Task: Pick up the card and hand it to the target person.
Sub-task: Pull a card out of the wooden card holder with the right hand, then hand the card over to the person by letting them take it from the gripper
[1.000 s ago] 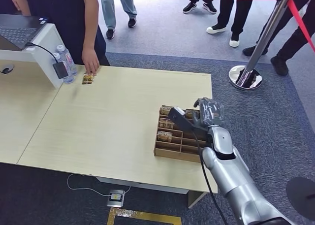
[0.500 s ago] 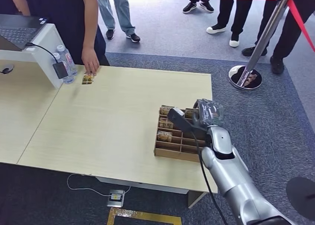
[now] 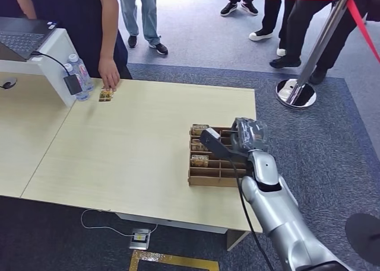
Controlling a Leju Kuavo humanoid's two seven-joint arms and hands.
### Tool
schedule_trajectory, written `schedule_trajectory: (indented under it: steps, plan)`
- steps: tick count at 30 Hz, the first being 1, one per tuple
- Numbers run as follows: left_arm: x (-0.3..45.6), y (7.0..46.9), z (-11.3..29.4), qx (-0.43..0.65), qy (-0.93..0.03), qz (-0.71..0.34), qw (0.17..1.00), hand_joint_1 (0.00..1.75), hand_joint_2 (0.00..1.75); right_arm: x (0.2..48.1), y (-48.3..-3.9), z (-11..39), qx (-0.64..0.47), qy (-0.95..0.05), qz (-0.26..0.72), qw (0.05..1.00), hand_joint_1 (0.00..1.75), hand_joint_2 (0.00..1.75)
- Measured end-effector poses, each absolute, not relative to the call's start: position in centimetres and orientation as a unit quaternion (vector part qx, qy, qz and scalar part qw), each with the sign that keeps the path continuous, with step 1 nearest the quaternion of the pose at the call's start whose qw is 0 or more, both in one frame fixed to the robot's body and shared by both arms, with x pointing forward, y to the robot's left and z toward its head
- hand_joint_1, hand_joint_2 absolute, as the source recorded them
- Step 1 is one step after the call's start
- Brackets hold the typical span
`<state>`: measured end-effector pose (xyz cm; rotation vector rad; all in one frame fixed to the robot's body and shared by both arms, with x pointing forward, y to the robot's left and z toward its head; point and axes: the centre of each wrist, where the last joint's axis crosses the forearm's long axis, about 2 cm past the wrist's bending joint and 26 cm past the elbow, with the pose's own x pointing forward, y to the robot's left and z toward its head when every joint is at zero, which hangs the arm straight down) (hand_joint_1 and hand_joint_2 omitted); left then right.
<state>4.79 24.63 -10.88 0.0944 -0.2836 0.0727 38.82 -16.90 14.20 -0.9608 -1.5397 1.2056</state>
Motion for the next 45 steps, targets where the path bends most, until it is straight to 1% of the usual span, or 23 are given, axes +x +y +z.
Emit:
schedule_trajectory:
  steps: [1,2,5,6,26,37,45]
  plan:
    - [4.8,24.6,-10.9,0.047,-0.141,0.036,0.988,0.0,1.75,38.8,-16.9,14.2,-0.391,-0.628,0.49,0.462,1.29,1.75]
    - [4.8,24.6,-10.9,0.047,-0.141,0.036,0.988,0.0,1.75,38.8,-16.8,14.3,-0.391,-0.629,0.489,0.461,1.37,1.75]
    - [4.8,24.6,-10.9,0.047,-0.142,0.036,0.988,0.0,1.75,38.7,-16.8,14.5,-0.391,-0.634,0.486,0.457,1.7,1.75]
    - [4.8,24.6,-10.9,0.047,-0.142,0.037,0.988,0.0,1.75,38.6,-16.8,14.6,-0.39,-0.636,0.486,0.454,1.75,1.75]
    - [4.7,24.6,-10.9,0.048,-0.144,0.043,0.988,0.0,1.75,37.9,-16.7,17.1,-0.379,-0.691,0.456,0.413,1.75,1.75]
    - [4.7,24.6,-10.9,0.051,-0.145,0.052,0.987,0.0,1.75,37.5,-16.2,20.1,-0.373,-0.736,0.429,0.368,1.75,1.75]
    - [4.7,24.5,-10.9,0.053,-0.148,0.053,0.986,0.0,1.75,37.5,-14.3,23.4,-0.355,-0.771,0.418,0.324,1.75,1.75]
